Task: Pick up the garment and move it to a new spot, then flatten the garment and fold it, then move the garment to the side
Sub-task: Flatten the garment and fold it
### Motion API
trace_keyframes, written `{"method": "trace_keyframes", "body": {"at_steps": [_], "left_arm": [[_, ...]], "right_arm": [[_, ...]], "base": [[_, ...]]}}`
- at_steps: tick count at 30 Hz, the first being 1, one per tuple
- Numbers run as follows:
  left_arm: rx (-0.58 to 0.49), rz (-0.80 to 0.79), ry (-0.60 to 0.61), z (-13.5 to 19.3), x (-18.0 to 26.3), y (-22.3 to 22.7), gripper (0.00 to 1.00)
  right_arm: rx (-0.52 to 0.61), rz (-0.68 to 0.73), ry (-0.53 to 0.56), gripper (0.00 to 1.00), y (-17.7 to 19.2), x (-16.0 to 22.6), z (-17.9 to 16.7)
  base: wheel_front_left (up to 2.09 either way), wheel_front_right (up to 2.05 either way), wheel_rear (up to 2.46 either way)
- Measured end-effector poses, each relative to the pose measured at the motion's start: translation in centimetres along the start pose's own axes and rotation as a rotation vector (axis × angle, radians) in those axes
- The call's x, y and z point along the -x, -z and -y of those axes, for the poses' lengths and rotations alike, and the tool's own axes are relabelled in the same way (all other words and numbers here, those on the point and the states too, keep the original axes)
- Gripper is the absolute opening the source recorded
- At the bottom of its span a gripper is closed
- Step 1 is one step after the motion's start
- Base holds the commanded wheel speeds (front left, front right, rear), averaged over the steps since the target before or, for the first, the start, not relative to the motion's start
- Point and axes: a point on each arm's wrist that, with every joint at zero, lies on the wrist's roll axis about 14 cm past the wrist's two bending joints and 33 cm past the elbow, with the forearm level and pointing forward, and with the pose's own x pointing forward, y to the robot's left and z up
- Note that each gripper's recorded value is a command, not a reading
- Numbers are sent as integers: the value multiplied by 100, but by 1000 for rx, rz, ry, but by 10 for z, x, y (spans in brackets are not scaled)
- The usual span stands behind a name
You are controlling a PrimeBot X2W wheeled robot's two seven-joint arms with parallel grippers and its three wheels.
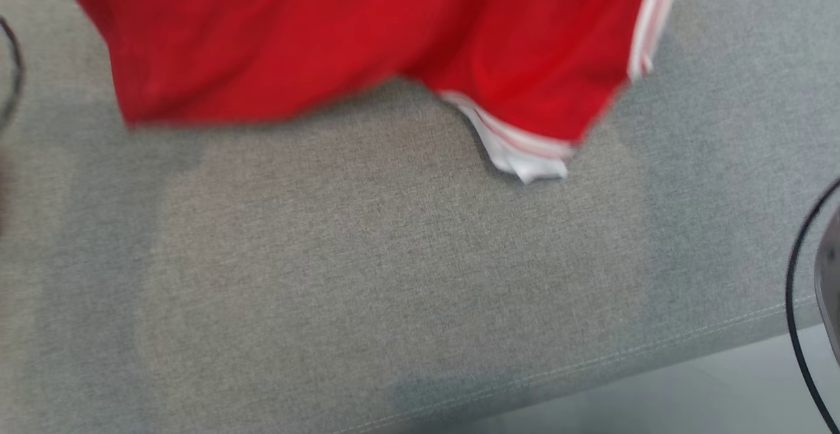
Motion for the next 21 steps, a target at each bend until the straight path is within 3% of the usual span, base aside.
{"method": "trace_keyframes", "body": {"at_steps": [6,10,12,16,21], "left_arm": [[-126,231,-76,-32,-49,-34,0],[-127,393,-81,-41,-68,-46,0],[-116,401,-75,-42,-72,-39,0],[-103,260,-70,-54,-82,50,0],[-60,-7,-84,-58,-45,174,0]], "right_arm": [[-15,113,47,0,3,-48,1],[3,165,48,0,3,-63,0],[3,162,44,0,8,-64,-1],[19,3,-19,0,79,-38,-17],[10,-246,-107,0,162,55,-33]], "base": [[0,0,0],[0,0,0],[0,0,0],[0,0,0],[0,0,0]]}}
